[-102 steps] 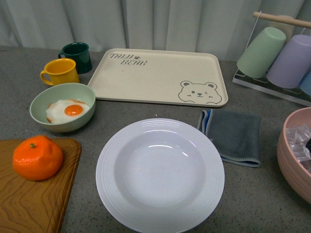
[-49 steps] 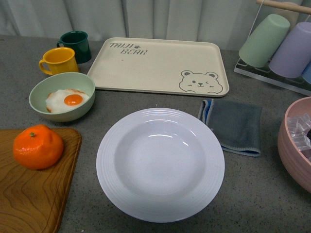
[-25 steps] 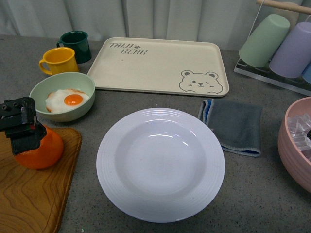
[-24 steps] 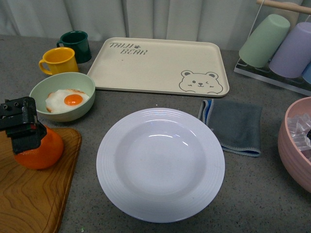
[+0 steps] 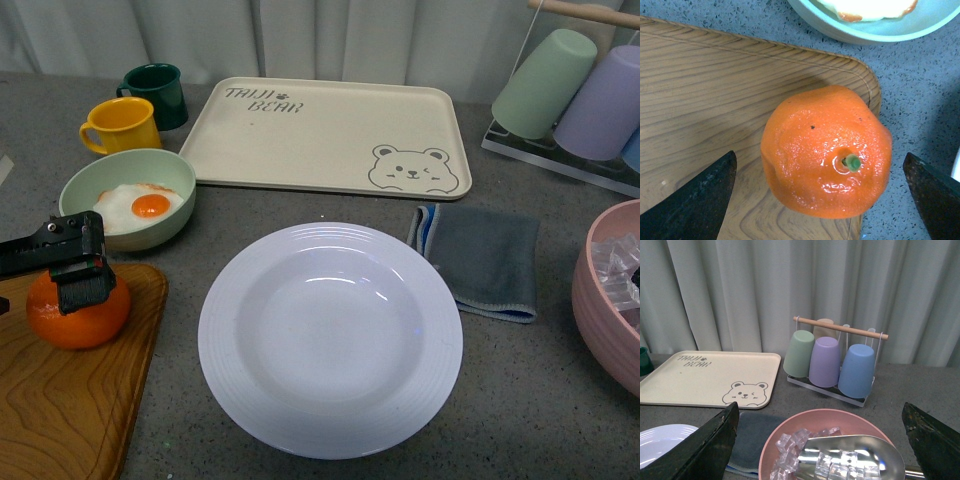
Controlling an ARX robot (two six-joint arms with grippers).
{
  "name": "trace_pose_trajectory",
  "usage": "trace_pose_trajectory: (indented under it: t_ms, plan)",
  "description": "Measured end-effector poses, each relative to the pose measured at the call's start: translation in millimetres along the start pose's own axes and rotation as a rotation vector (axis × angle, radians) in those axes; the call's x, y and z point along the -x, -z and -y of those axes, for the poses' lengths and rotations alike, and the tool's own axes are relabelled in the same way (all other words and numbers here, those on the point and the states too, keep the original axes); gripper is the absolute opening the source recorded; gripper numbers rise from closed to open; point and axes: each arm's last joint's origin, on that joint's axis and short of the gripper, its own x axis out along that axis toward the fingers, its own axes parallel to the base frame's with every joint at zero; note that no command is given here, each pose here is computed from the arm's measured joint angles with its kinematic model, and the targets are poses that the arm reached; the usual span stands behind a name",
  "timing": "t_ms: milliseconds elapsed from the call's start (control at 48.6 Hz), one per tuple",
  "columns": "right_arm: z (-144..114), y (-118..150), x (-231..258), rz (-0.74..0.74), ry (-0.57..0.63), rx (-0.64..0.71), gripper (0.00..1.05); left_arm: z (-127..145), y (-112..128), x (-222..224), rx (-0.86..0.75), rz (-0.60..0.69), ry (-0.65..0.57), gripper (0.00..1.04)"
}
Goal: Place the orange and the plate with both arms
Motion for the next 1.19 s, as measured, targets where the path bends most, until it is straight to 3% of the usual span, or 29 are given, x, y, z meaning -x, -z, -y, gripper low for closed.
trace_pose_trajectory:
  t_ms: [165, 432, 556, 638, 803, 1009, 1194]
  plan:
    - [0.0, 0.0, 0.0, 0.0, 0.0, 0.0, 0.95, -1.2, 2.4, -4.3, 0.0, -0.021, -0.012, 0.98]
    - [0.0, 0.0, 0.0, 0.0, 0.0, 0.0, 0.95, -0.7, 0.0, -4.2, -0.003, -0.014, -0.017, 0.59]
    - [0.0, 0.0, 0.0, 0.0, 0.0, 0.0, 0.95, 4.8, -2.8, 2.3, -0.012, -0.005, 0.0, 0.5]
    - [0.0, 0.0, 0.0, 0.0, 0.0, 0.0, 0.95, 13.4, -5.3, 10.0, -0.029, 0.017, 0.023, 0.49]
    - [0.0, 0.0, 0.0, 0.0, 0.0, 0.0, 0.95, 55.9, -9.9, 28.2, -0.101, 0.071, 0.126, 0.48]
    - [0.0, 0.0, 0.0, 0.0, 0.0, 0.0, 0.95, 109.5, 7.9, 23.4, -0.191, 0.048, 0.209, 0.48]
    - [0.0, 0.0, 0.0, 0.0, 0.0, 0.0, 0.95, 133.6, 19.5, 14.7, -0.234, 0.028, 0.232, 0.48]
